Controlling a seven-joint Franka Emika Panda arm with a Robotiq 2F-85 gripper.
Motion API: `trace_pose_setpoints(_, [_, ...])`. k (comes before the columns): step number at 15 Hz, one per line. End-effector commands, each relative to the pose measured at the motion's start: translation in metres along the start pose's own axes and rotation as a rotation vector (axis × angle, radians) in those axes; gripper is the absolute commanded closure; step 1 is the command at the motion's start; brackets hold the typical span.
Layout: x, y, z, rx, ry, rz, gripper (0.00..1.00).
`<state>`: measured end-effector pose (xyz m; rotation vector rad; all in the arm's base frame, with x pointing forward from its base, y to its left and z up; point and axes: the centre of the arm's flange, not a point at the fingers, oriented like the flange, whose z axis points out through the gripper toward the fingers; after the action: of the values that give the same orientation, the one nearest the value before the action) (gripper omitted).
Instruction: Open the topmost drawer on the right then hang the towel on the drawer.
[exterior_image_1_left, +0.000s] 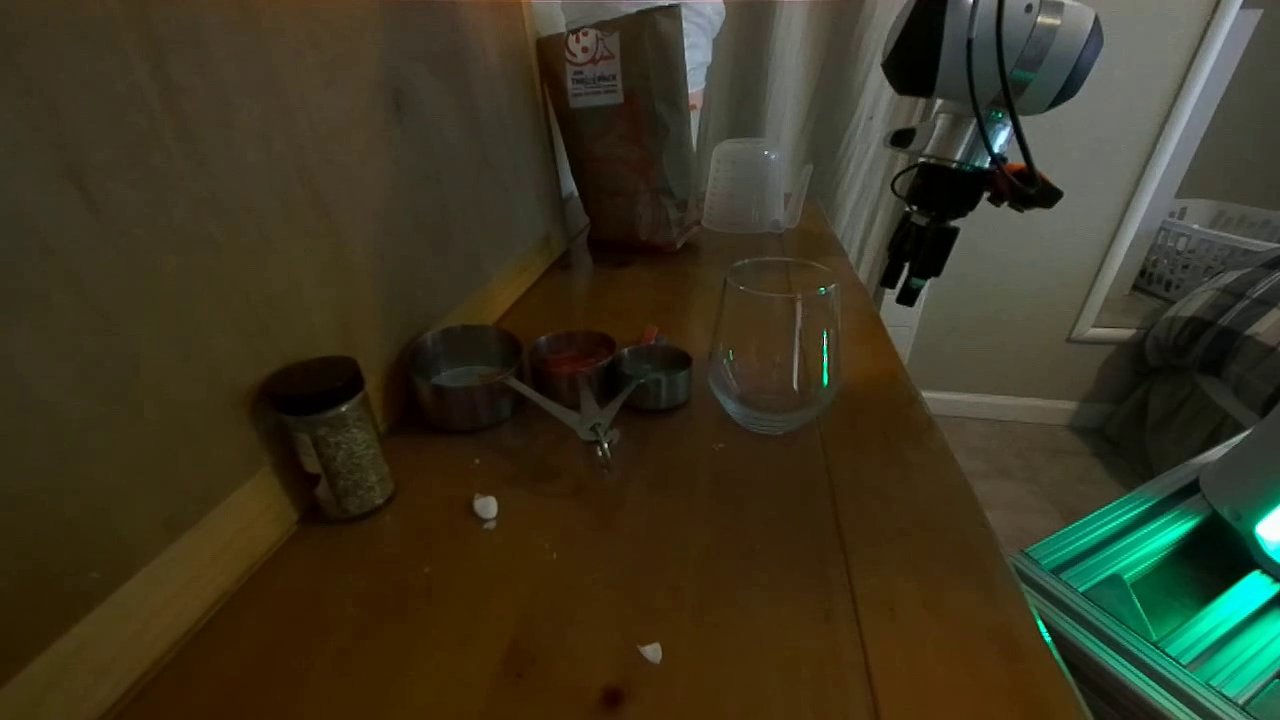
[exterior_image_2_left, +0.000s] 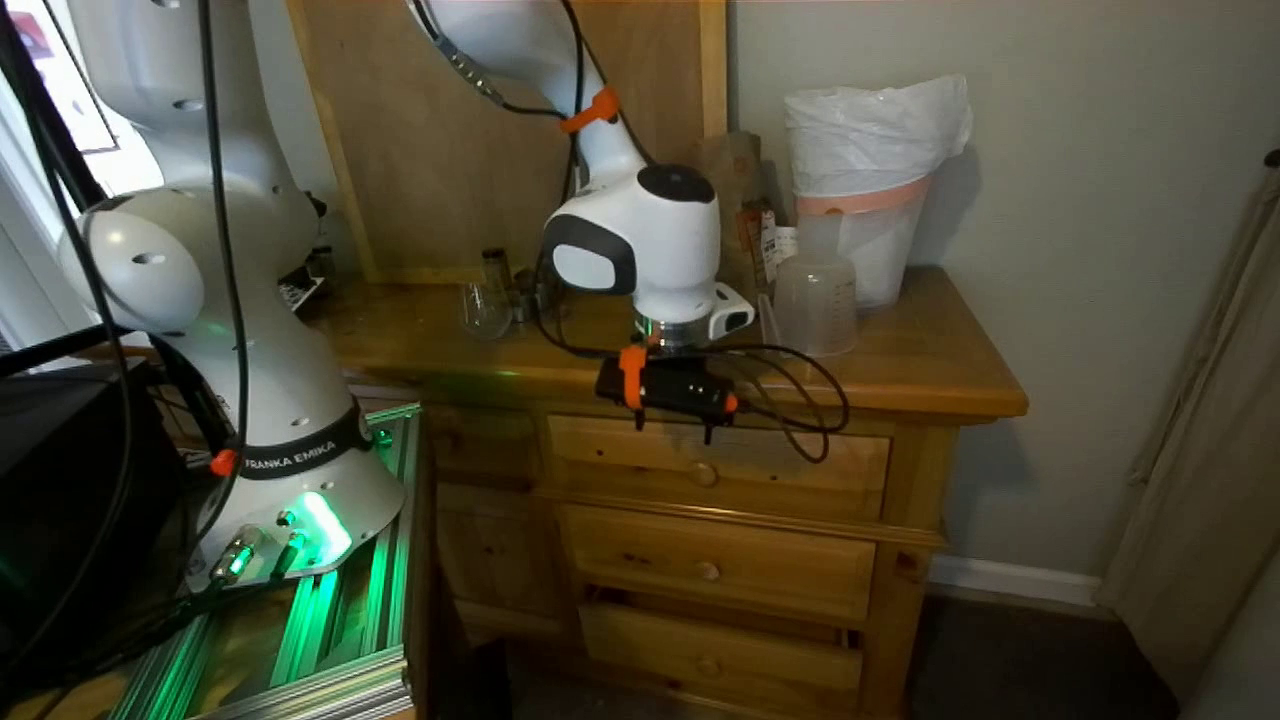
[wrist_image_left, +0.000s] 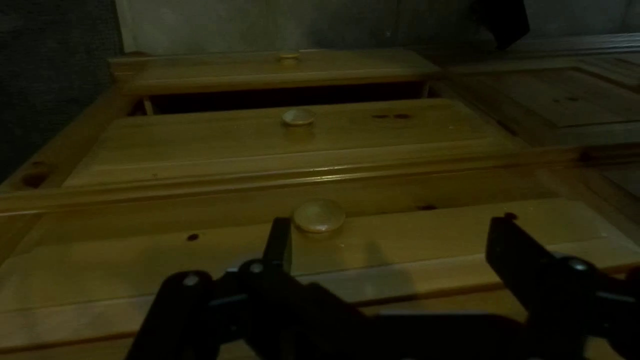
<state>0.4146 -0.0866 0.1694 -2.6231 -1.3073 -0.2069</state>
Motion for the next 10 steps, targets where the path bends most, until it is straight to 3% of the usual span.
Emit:
trace_pose_setpoints(1, [-0.026, 0.015, 0.028, 0.033, 0.059, -0.014, 0.00])
trace_pose_setpoints(6, [-0.035, 0.015, 0.058, 0.074, 0.218, -0.038, 0.00])
trace_pose_setpoints(10, [-0.038, 0.013, 0.079, 0.087, 0.293, -0.065, 0.00])
